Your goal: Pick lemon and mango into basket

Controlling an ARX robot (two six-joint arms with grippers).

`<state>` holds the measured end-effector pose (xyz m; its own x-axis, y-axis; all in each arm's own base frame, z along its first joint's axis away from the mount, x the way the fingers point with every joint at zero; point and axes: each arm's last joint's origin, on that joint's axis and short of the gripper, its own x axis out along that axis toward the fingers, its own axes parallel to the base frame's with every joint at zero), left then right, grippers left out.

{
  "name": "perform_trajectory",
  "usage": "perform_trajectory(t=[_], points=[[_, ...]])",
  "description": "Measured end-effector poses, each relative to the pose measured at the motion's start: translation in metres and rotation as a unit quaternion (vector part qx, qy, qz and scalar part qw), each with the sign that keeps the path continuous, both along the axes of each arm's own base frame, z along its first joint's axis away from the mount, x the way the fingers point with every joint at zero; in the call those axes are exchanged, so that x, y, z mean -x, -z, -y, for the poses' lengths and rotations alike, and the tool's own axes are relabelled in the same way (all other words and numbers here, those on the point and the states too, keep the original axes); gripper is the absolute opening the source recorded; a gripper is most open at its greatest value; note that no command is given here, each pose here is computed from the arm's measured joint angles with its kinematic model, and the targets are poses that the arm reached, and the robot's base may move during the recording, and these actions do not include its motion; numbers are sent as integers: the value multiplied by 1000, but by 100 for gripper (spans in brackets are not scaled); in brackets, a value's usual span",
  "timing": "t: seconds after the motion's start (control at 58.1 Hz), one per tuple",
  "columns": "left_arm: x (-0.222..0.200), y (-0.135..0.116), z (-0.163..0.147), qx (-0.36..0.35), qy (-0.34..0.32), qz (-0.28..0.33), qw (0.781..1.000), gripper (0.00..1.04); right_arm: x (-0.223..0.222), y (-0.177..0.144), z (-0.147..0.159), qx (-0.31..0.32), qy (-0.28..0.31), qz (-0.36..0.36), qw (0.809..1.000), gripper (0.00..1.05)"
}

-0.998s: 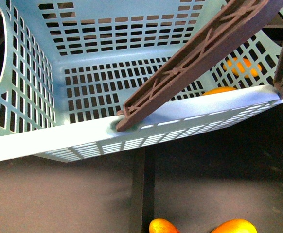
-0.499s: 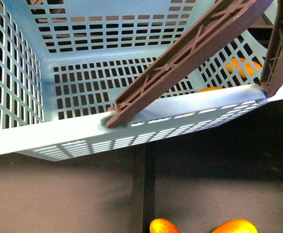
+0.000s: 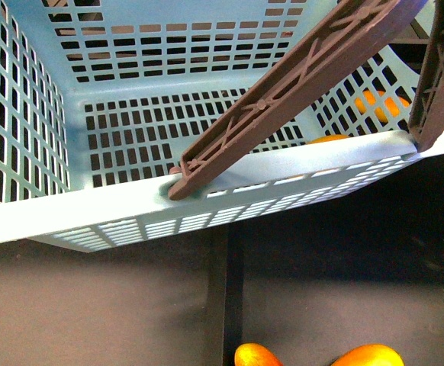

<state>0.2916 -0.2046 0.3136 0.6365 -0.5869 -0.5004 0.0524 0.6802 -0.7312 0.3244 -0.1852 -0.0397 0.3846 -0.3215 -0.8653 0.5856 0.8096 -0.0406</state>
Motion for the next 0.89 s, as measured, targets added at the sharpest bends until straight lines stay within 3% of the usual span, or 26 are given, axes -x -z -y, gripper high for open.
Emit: perform_trajectory(t=[0.138, 0.344, 0.447, 0.671, 0.894], points=[[0, 0, 0, 1, 2, 0, 1000, 7, -2, 6, -2, -1, 4, -3, 1000, 94], [0, 0, 0, 1, 2, -1, 1000, 7, 0, 6, -8, -16, -10, 0, 1000, 65], [0, 0, 0, 1, 2, -1, 1000, 7, 5, -4, -11, -35, -30, 18, 999, 57], [0, 0, 0, 1, 1, -1, 1000, 7, 22, -70, -18, -51, -151, 98, 982, 54], [0, 0, 0, 1, 1, -1, 1000, 7, 55, -151, -28, -44, -265, 178, 947, 54]])
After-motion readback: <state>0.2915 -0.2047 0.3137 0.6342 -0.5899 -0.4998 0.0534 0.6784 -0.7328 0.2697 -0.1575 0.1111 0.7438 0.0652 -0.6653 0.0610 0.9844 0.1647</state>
